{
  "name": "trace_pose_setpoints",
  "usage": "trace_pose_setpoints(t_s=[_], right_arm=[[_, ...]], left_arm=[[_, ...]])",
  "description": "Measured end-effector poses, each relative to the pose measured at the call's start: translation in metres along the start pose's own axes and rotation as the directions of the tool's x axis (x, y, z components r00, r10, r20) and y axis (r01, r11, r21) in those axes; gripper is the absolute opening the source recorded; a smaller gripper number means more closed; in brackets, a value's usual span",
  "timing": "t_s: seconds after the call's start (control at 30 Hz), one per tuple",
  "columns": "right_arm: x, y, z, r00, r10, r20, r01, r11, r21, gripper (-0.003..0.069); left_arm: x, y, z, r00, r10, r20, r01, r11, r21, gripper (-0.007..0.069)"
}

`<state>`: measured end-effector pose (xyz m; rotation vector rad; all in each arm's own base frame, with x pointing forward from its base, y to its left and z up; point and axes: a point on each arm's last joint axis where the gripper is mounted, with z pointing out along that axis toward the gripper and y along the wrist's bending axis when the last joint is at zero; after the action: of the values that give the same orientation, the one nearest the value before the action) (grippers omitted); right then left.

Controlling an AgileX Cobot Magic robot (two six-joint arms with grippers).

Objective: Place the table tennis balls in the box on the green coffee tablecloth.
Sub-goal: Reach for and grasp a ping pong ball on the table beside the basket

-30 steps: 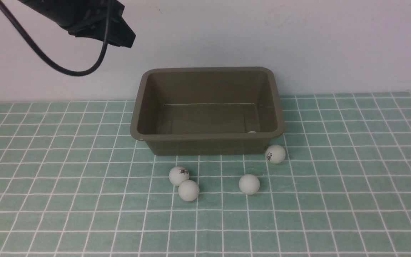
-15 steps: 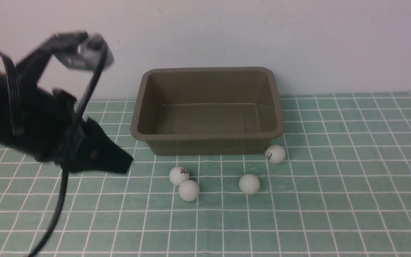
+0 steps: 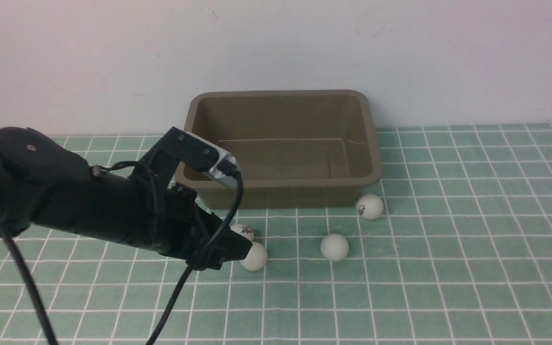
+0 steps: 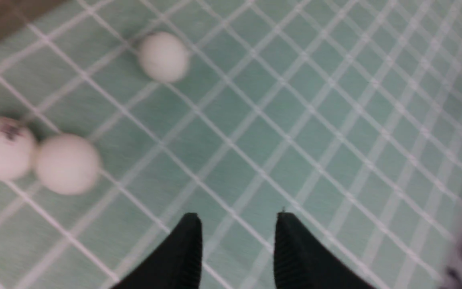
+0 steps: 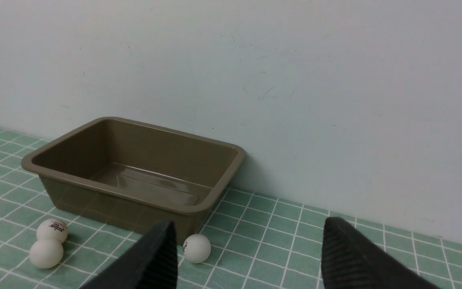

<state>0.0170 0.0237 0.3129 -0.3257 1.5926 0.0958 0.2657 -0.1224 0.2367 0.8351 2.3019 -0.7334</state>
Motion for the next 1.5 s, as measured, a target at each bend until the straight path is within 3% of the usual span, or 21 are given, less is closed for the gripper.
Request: trace_pose_setpoints(t_s=[0.17, 0.33, 0.53, 0.9, 1.17, 1.5], right_arm=[[0.000, 0.000, 0.000, 1.000, 0.000, 0.000, 0.000, 1.000, 0.000, 0.0442], [0.000, 0.001, 0.000, 1.000, 0.014, 0.005, -0.014, 1.000, -0.008, 0.0442], [-0.001, 0.002, 0.000, 1.000, 0.029, 0.010, -0.029, 0.999, -0.017, 0.0442], [-0.002, 0.001, 0.000, 0.999, 0.029, 0.017, -0.029, 1.000, -0.013, 0.0442], [-0.002, 0.001, 0.000, 0.999, 0.029, 0.018, -0.029, 1.000, -0.013, 0.0442], [-0.002, 0.001, 0.000, 0.999, 0.031, 0.019, -0.031, 0.999, -0.014, 0.0442]], left_arm=[[0.004, 0.020, 0.027, 1.000, -0.013, -0.004, 0.013, 0.992, -0.125, 0.0435], [0.009, 0.040, 0.043, 0.997, -0.075, 0.016, 0.076, 0.970, -0.230, 0.0449], [0.012, 0.051, 0.053, 0.982, -0.174, 0.067, 0.186, 0.942, -0.280, 0.0449], [0.019, 0.065, 0.077, 0.943, -0.307, 0.127, 0.330, 0.906, -0.263, 0.0449], [0.016, 0.064, 0.078, 0.967, -0.214, 0.139, 0.244, 0.937, -0.250, 0.0473], [0.027, 0.070, 0.092, 0.966, -0.239, 0.094, 0.255, 0.934, -0.248, 0.0482]])
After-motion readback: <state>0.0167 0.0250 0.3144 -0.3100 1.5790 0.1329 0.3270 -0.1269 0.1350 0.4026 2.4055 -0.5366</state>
